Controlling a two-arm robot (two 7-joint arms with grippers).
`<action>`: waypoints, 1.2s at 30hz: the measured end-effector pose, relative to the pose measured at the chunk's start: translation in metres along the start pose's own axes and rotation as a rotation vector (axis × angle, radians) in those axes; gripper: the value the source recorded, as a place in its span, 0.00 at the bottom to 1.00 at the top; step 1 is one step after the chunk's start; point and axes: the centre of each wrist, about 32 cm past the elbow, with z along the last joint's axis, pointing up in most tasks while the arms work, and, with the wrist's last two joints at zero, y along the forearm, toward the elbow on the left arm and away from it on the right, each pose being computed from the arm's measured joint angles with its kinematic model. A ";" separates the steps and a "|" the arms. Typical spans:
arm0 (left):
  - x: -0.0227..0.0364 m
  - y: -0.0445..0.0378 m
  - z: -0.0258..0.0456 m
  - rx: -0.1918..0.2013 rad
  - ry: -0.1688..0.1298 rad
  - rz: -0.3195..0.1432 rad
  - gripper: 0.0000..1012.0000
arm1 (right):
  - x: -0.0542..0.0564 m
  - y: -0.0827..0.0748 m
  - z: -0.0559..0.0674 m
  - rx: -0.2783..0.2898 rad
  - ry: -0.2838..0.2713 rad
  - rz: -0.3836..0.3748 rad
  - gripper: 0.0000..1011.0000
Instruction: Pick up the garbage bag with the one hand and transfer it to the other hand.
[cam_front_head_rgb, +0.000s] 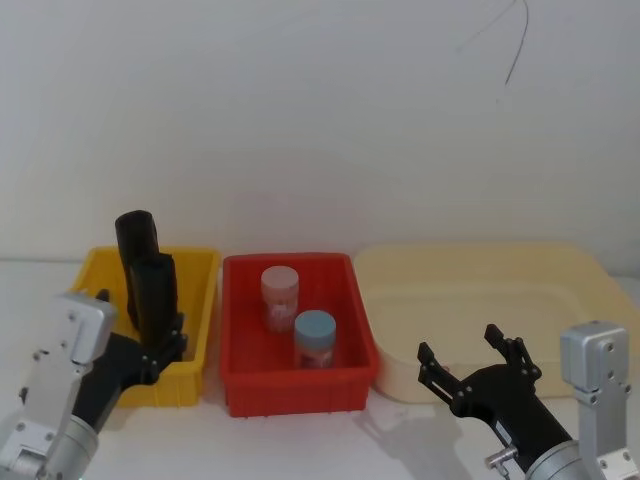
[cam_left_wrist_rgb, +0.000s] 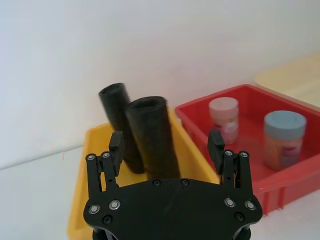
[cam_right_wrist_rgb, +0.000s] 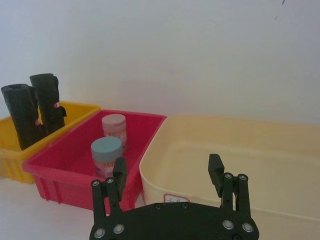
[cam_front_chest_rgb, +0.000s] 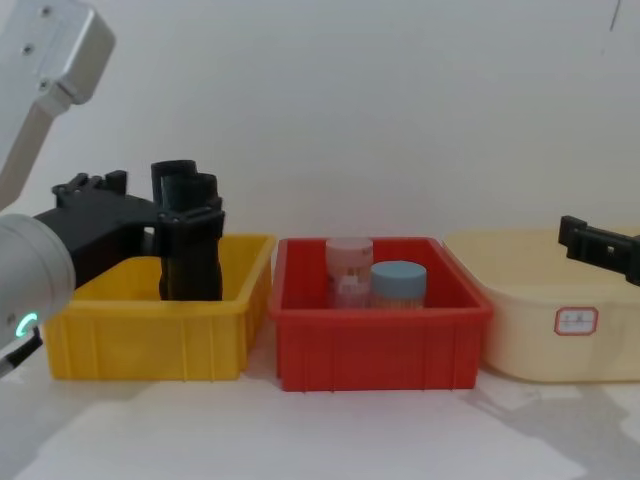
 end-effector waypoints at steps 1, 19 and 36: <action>0.0004 0.0000 -0.0003 0.002 0.001 0.007 0.99 | 0.000 0.000 0.000 0.000 0.000 0.000 0.99; 0.0068 -0.0182 -0.0160 0.068 0.057 0.060 0.99 | 0.000 0.000 0.000 0.000 0.000 0.000 0.99; 0.0065 -0.0540 -0.0257 0.088 0.105 0.013 0.99 | 0.000 0.000 0.000 0.000 0.000 0.000 0.99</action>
